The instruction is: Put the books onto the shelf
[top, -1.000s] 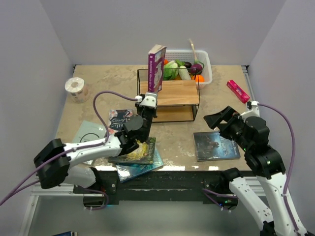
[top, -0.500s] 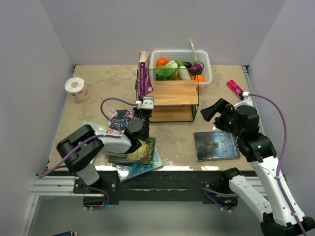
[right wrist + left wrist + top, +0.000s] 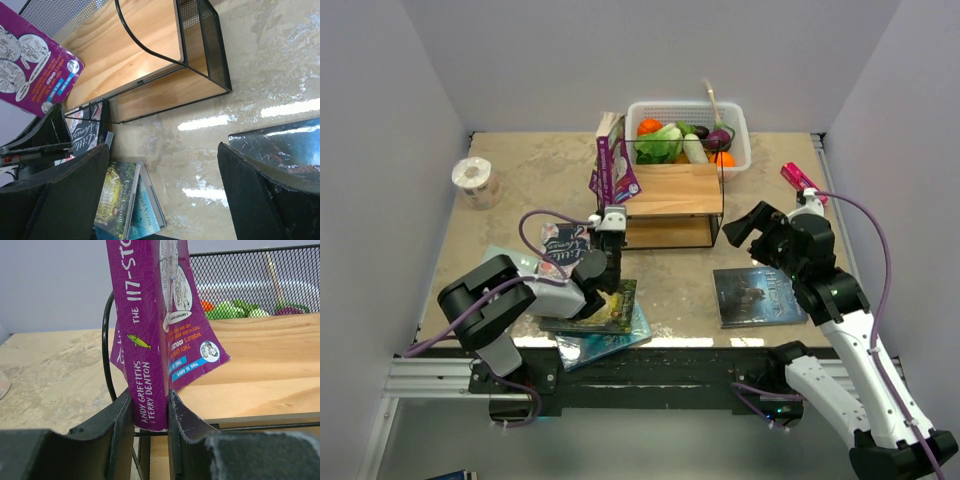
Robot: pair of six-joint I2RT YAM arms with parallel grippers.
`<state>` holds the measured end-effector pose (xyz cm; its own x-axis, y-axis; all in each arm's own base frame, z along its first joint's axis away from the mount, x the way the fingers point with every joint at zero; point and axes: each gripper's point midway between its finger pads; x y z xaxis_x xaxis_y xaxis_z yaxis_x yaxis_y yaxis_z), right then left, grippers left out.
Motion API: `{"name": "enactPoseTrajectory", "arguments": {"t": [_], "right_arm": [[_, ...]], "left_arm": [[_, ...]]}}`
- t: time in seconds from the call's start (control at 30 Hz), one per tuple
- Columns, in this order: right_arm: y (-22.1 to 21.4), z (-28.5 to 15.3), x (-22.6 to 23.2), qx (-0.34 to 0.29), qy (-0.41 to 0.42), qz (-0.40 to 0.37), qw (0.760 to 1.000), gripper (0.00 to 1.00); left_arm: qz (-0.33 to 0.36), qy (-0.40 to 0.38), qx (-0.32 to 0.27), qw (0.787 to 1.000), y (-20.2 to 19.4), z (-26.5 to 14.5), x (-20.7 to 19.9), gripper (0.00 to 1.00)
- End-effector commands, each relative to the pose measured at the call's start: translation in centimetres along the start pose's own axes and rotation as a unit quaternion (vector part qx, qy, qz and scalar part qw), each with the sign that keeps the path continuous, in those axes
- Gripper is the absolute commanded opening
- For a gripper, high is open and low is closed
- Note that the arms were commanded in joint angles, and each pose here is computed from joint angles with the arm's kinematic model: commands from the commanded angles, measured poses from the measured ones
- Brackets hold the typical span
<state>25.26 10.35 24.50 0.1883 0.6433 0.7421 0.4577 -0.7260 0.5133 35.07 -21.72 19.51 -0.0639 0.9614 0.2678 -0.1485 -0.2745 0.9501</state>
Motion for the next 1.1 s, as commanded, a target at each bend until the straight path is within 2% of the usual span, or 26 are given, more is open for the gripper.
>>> {"name": "enactPoseTrajectory", "arguments": {"t": [0.0,0.1,0.23,0.27,0.33,0.37,0.4,0.43,0.47,0.5,0.53,0.6,0.63,0.7,0.83,1.07], "right_arm": [[0.7,-0.2,1.9,-0.011,0.041,-0.009,0.999,0.93],[1.2,-0.7,3.4,-0.012,0.064,-0.018,0.998,0.93],[2.8,-1.7,6.8,-0.022,0.106,-0.031,0.994,0.93],[2.8,-1.8,7.7,-0.013,0.117,-0.034,0.992,0.93],[3.5,-2.1,10.4,-0.004,0.140,-0.045,0.989,0.92],[3.6,-2.2,11.3,0.001,0.144,-0.050,0.988,0.92],[3.1,-2.4,12.2,0.015,0.145,-0.058,0.988,0.92],[3.7,-2.6,14.2,0.015,0.157,-0.067,0.985,0.92],[3.8,-2.9,15.2,0.015,0.162,-0.070,0.984,0.92],[3.0,-3.3,16.6,0.030,0.176,-0.078,0.981,0.92],[3.5,-4.6,18.6,0.025,0.200,-0.076,0.977,0.92],[2.6,-4.9,20.7,0.036,0.217,-0.082,0.972,0.93],[3.2,-6.1,22.2,0.030,0.235,-0.079,0.968,0.93],[2.9,-6.4,23.6,0.036,0.249,-0.081,0.964,0.93],[4.2,-7.9,26.3,0.023,0.278,-0.085,0.957,0.94],[4.3,-5.5,25.2,0.027,0.209,-0.108,0.972,0.95]], "left_arm": [[-0.079,0.017,-0.042,0.996,2.5,-1.2,1.5,0.00],[-0.108,0.015,-0.071,0.991,5.9,-1.9,2.9,0.00],[-0.150,-0.003,-0.125,0.981,13.0,-3.4,5.3,0.00],[-0.126,-0.035,-0.121,0.984,13.5,-3.6,4.2,0.00],[-0.144,-0.067,-0.133,0.978,17.4,-3.9,4.2,0.00],[-0.102,-0.099,-0.108,0.984,16.9,-3.9,2.8,0.00],[-0.106,-0.097,-0.113,0.983,19.2,-3.6,3.2,0.00],[-0.085,-0.106,-0.103,0.985,19.4,-3.7,2.3,0.00],[-0.031,-0.094,-0.073,0.992,18.3,-3.5,2.2,0.00],[-0.021,-0.081,-0.068,0.994,19.7,-3.2,2.5,0.00],[0.011,-0.080,-0.053,0.995,19.2,-3.3,1.4,0.00],[0.060,-0.043,-0.035,0.997,19.8,-3.0,2.4,0.00],[0.097,-0.037,-0.028,0.994,19.5,-3.0,2.0,0.00],[0.114,-0.023,-0.020,0.993,19.8,-2.7,2.0,0.00],[0.196,0.000,0.003,0.981,19.7,-2.2,1.7,0.00],[0.191,0.021,-0.001,0.981,20.7,-2.8,2.3,0.00]]}}
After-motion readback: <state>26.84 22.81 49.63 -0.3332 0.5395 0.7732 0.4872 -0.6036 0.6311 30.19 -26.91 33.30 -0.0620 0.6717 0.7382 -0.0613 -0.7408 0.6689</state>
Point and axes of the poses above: each gripper's point midway between its finger pads, its own z axis out along the fingers, its own x axis along the line the jaws close on, y = z × x, and after that the axes turned 13 degrees about z, right-handed
